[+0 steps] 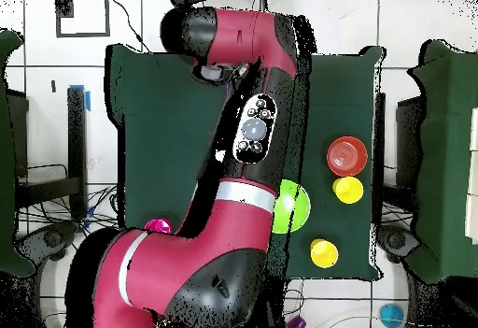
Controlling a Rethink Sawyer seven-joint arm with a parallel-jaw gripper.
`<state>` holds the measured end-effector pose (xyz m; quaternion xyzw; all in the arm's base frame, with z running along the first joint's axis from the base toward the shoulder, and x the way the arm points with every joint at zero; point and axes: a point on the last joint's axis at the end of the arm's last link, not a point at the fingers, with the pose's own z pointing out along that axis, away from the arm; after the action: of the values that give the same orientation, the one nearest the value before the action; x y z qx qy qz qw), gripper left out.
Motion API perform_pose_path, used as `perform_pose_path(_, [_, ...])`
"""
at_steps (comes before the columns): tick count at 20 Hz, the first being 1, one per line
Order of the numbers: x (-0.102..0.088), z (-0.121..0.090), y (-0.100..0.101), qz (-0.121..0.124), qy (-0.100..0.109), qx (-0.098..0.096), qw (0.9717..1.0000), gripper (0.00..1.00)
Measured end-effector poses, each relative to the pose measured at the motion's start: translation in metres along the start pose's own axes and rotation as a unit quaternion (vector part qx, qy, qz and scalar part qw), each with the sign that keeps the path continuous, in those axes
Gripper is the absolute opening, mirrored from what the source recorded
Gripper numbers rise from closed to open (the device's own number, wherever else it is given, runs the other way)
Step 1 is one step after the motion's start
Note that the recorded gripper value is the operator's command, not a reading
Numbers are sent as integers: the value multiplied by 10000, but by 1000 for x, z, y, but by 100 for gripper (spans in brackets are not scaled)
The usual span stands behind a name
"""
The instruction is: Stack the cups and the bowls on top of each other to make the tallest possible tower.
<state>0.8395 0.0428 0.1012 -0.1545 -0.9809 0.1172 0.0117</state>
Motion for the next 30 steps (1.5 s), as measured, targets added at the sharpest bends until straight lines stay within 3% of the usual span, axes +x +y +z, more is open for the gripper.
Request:
perform_pose_path(10, [12, -3, 4, -20, 92, 31, 10000, 0])
perform_pose_path(19, [22, 20, 0, 11, 128, 32, 9999, 0])
perform_pose_path(30, [26, 43, -4, -2, -60, 53, 10000, 0])
